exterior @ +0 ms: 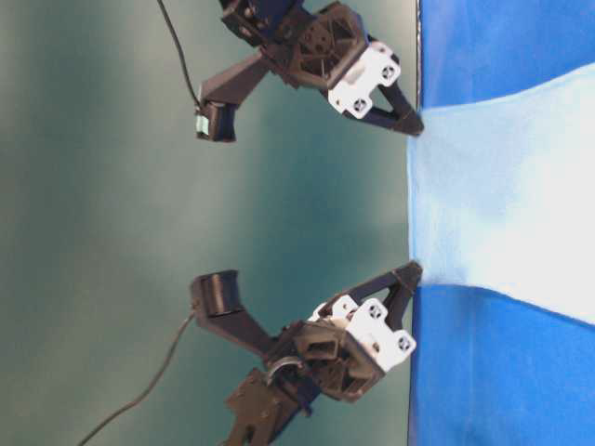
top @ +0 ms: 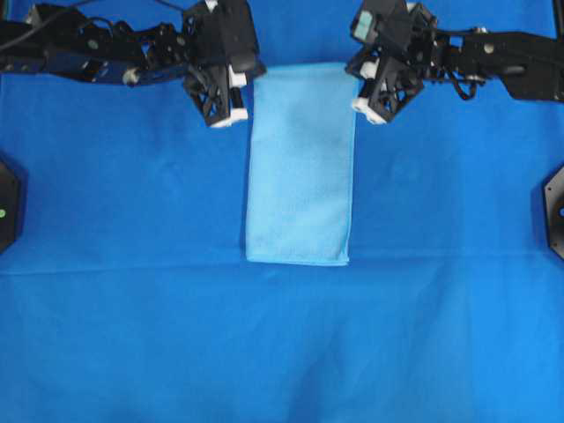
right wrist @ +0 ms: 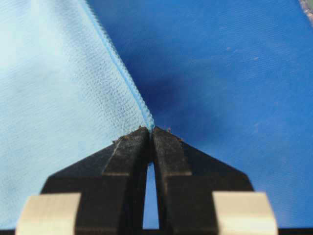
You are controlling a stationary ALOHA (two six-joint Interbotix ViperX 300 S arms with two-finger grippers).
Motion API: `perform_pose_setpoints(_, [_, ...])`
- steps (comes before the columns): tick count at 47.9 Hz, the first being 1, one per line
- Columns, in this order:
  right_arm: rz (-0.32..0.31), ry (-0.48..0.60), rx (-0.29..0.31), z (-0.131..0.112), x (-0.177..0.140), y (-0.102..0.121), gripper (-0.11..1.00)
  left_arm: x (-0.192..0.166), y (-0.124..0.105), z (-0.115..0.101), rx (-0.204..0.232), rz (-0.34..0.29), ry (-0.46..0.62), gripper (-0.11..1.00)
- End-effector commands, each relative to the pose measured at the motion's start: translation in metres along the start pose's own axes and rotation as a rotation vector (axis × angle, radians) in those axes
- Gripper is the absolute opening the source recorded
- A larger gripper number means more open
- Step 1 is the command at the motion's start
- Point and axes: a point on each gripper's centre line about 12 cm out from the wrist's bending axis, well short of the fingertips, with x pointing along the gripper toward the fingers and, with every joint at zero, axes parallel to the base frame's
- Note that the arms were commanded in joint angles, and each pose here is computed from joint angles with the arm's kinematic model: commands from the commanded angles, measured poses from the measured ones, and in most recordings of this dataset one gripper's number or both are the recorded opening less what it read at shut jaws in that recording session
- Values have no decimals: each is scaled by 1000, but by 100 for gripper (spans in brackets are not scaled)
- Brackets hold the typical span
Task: Fold the light blue towel.
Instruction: 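Fold the top half down onto the bottom half with both grippers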
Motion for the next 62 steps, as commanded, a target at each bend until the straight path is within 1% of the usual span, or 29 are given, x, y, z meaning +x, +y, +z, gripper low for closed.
perform_pose_setpoints(1, [16, -31, -4, 8, -17, 12, 4, -16, -10, 17, 19, -22, -29, 2])
perform_pose_setpoints(7, [60, -24, -25, 1, -34, 39, 4, -29, -37, 19, 55, -84, 0, 2])
perform_pose_setpoints(8, [66, -20, -29, -1, -36, 43, 4, -32, -45, 20, 59, -102, 6, 2])
perform_pose_setpoints(12, [96, -12, -35, -7, -43, 60, 4, -38, -66, 18, 58, -149, 30, 2])
perform_pose_setpoints(16, [124, 5, -36, -14, -49, 77, 4, -42, -87, 14, 48, -195, 62, 2])
perform_pose_setpoints(19, [148, 18, -35, -19, -52, 91, 4, -46, -104, 12, 50, -228, 81, 2])
perform_pose_setpoints(20, [155, 23, -37, -21, -53, 96, 4, -47, -113, 12, 54, -246, 89, 2])
perform_pose_setpoints(27, [193, 49, -44, -30, -59, 121, 4, -56, -148, 11, 107, -314, 93, 2])
perform_pose_setpoints(31, [212, 62, -41, -35, -62, 133, 4, -59, -163, 11, 112, -341, 90, 2])
perform_pose_setpoints(37, [236, 76, -37, -40, -67, 149, 4, -64, -180, 10, 96, -373, 95, 2])
perform_pose_setpoints(39, [242, 82, -37, -42, -67, 153, 4, -66, -186, 9, 82, -382, 99, 2])
perform_pose_setpoints(43, [255, 87, -37, -45, -69, 161, 4, -69, -194, 7, 68, -397, 107, 2])
perform_pose_setpoints(45, [258, 91, -38, -46, -69, 163, 4, -70, -197, 7, 66, -402, 106, 2])
perform_pose_setpoints(48, [259, 97, -42, -47, -67, 166, 4, -71, -201, 5, 73, -409, 111, 2])
perform_pose_setpoints(57, [257, 109, -44, -47, -59, 170, 4, -64, -204, 0, 73, -409, 119, 2])
perform_pose_setpoints(62, [255, 114, -47, -47, -56, 172, 4, -59, -202, -3, 68, -402, 120, 2])
